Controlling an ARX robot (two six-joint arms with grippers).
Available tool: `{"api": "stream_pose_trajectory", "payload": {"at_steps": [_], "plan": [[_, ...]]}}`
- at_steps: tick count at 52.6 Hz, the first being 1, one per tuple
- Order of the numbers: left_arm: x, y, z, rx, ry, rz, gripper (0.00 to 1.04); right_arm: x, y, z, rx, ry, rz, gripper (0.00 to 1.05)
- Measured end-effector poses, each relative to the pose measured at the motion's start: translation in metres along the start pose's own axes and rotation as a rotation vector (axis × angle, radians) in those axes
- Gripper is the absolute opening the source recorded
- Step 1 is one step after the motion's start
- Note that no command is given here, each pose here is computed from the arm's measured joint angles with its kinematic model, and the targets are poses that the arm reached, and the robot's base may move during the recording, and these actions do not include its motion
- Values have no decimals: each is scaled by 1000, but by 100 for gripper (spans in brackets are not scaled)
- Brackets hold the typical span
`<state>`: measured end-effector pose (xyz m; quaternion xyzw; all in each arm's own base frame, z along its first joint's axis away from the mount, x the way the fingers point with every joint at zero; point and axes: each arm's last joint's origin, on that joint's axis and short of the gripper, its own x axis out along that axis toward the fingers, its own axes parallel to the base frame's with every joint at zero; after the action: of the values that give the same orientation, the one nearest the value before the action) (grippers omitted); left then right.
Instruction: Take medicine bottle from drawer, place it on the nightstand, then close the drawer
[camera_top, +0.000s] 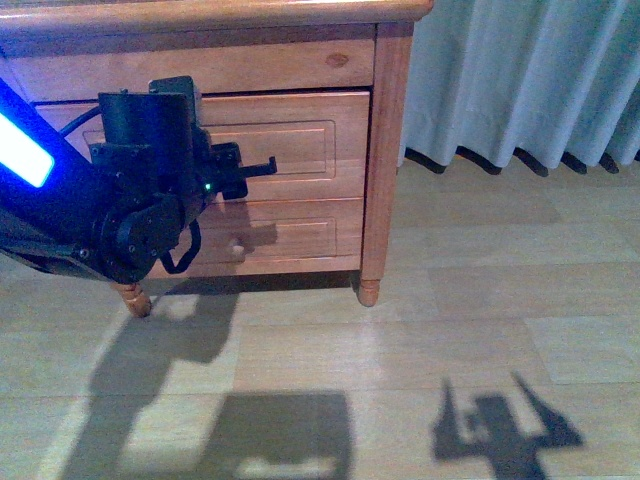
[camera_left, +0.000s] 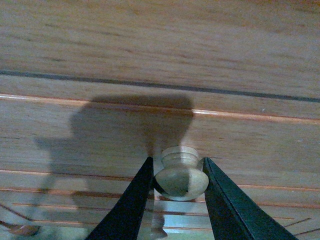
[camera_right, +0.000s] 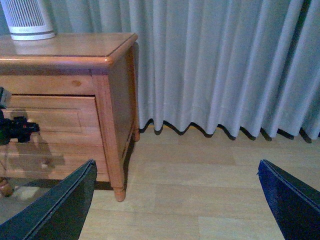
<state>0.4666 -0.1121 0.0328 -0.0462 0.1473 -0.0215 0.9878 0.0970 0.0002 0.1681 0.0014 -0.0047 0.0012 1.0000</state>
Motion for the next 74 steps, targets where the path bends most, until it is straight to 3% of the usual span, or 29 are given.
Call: {"api": "stream_pose_trajectory", "payload": {"at_steps": [13, 36, 43, 54, 62, 67, 74], "plan": [[-43, 6, -17, -8, -5, -6, 26, 0, 0, 0, 0, 0, 0, 98], [-182, 3, -69, -54, 55, 10, 26, 0, 0, 0, 0, 0, 0, 98], [-188, 0, -71, -49, 64, -15, 26, 0, 0, 0, 0, 0, 0, 98], [-191, -1, -72, -65, 67, -8, 58, 0, 0, 0, 0, 0, 0, 98], [-257, 6, -65, -151, 210, 15, 84, 0, 0, 0, 0, 0, 0, 98], [-266, 14, -40, -213, 221, 38, 99, 0, 0, 0, 0, 0, 0, 98], [-279, 16, 18, -247, 159, -29, 98, 0, 0, 0, 0, 0, 0, 98]]}}
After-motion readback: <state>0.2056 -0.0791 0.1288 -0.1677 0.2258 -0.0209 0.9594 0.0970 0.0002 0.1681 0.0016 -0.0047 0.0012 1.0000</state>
